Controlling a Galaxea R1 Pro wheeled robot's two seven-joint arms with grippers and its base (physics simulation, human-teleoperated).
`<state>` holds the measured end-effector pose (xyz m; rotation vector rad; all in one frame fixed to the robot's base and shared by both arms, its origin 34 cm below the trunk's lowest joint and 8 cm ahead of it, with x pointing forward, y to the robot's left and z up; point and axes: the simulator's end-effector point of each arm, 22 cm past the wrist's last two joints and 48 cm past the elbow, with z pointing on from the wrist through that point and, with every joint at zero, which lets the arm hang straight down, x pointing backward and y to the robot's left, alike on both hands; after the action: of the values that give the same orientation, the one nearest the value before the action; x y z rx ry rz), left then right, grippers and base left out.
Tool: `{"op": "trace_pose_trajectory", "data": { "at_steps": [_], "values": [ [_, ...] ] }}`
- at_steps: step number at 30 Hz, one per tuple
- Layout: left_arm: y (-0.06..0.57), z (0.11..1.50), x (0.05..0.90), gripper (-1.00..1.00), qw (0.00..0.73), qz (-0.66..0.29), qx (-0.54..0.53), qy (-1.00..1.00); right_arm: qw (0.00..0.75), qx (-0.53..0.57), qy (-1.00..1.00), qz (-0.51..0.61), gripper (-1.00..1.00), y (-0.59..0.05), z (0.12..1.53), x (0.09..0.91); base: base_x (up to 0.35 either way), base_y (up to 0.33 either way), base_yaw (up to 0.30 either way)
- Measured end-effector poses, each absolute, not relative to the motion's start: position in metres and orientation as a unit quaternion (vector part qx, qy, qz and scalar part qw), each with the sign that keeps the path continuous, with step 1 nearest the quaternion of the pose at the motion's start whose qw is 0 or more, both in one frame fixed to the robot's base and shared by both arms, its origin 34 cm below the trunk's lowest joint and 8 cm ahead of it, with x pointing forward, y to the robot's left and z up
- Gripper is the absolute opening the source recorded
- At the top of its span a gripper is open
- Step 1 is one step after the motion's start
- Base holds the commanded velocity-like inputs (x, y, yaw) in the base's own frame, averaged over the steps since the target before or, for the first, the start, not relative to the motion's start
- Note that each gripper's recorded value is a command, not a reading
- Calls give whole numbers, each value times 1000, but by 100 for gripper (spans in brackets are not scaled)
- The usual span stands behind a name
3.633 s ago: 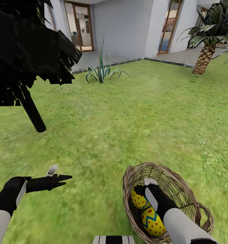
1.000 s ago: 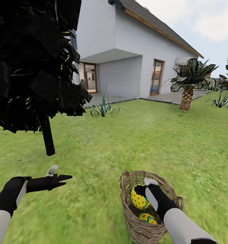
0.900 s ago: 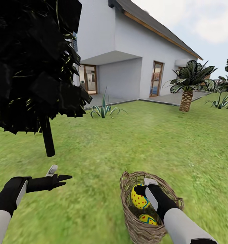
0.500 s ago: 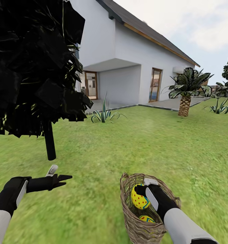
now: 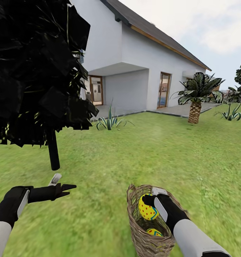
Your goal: Take the three Easter eggs out of the wicker basket on the lawn in the garden, then place them on the lawn next to a single tree (choose any tree) so that all three eggs are next to the same tree and none are left in the basket.
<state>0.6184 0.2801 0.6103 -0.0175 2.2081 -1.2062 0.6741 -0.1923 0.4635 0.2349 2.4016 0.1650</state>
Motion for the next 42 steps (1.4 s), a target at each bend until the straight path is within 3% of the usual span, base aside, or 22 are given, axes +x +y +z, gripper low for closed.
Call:
{"op": "trace_pose_trajectory", "data": {
  "at_steps": [27, 33, 37, 42],
  "values": [
    [280, 669, 633, 100, 307, -456, -7, 835, 361, 92, 926, 65, -100, -192, 531, 694, -50, 0, 0],
    [280, 683, 636, 100, 308, -456, -6, 835, 398, 79, 910, 84, -100, -186, 612, 722, 0, 0, 0],
    [281, 692, 638, 100, 308, -456, -7, 835, 382, 75, 917, 88, -100, -184, 624, 720, 0, 0, 0],
    [281, 703, 640, 100, 309, -457, -7, 834, 407, 116, 898, 118, -100, -204, 679, 734, 0, 0, 0]
  ]
}}
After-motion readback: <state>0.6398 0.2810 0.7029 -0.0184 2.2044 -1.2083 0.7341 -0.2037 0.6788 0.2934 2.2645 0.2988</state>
